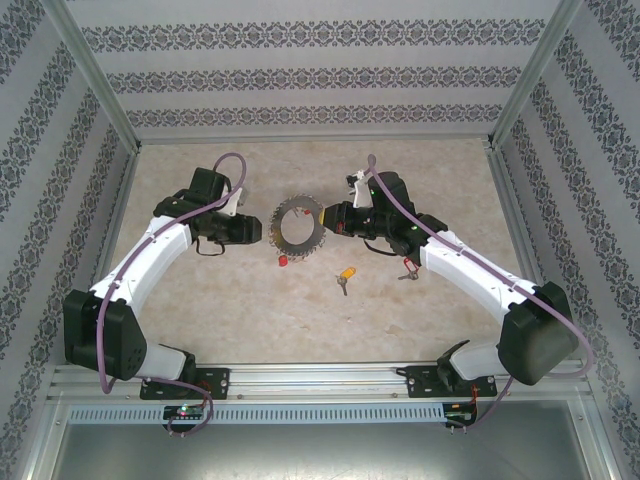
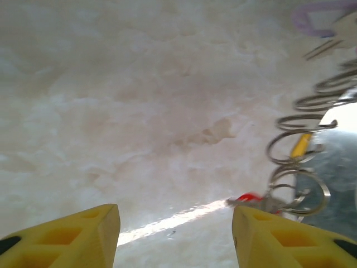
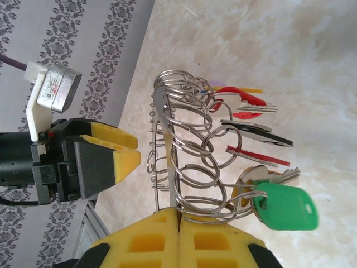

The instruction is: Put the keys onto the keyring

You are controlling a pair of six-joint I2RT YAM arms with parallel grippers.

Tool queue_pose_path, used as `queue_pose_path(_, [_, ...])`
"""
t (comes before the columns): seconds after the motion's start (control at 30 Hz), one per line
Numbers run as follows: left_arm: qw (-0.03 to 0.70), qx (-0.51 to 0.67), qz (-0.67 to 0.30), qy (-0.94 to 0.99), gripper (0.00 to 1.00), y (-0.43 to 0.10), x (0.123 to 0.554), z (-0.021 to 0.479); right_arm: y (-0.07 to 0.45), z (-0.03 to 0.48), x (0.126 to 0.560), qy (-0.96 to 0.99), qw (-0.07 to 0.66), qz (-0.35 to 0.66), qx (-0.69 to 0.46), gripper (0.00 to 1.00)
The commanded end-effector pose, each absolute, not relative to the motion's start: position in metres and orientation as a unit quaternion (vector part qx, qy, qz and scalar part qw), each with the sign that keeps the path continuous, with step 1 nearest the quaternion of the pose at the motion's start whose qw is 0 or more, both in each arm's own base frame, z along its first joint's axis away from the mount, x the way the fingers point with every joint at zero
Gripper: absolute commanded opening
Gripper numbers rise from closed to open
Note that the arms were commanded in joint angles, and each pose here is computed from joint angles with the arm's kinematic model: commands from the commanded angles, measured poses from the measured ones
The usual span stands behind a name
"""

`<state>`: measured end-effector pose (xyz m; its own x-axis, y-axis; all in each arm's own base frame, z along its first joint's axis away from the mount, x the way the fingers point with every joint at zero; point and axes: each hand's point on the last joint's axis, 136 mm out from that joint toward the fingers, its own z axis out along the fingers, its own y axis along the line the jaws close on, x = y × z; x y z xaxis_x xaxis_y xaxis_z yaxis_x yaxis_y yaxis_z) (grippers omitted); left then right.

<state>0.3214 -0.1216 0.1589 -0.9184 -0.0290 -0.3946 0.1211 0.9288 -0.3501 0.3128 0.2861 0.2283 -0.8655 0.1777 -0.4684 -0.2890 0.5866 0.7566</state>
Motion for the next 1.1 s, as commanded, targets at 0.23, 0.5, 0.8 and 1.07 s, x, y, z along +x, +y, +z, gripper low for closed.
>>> queue_pose_path(0.23, [0.272, 0.07, -0.325, 0.903, 0.79, -0.174, 0.325, 0.212, 0.297, 0.262, 0.311, 0.831, 0.295, 0.468, -0.067, 0.0])
queue_pose_path(0.5, [0.194, 0.058, -0.225, 0.953, 0.75, -0.156, 0.326, 0.161, 0.297, 0.269, 0.309, 0.827, 0.303, 0.469, -0.073, 0.0])
queue_pose_path(0.8, [0.188, 0.052, -0.137, 0.971, 0.62, -0.126, 0.321, 0.149, 0.293, 0.272, 0.308, 0.829, 0.312, 0.458, -0.074, 0.0])
queue_pose_path(1.07, [0.237, 0.013, -0.121, 0.964, 0.54, -0.114, 0.328, 0.167, 0.29, 0.263, 0.311, 0.838, 0.31, 0.445, -0.067, 0.0])
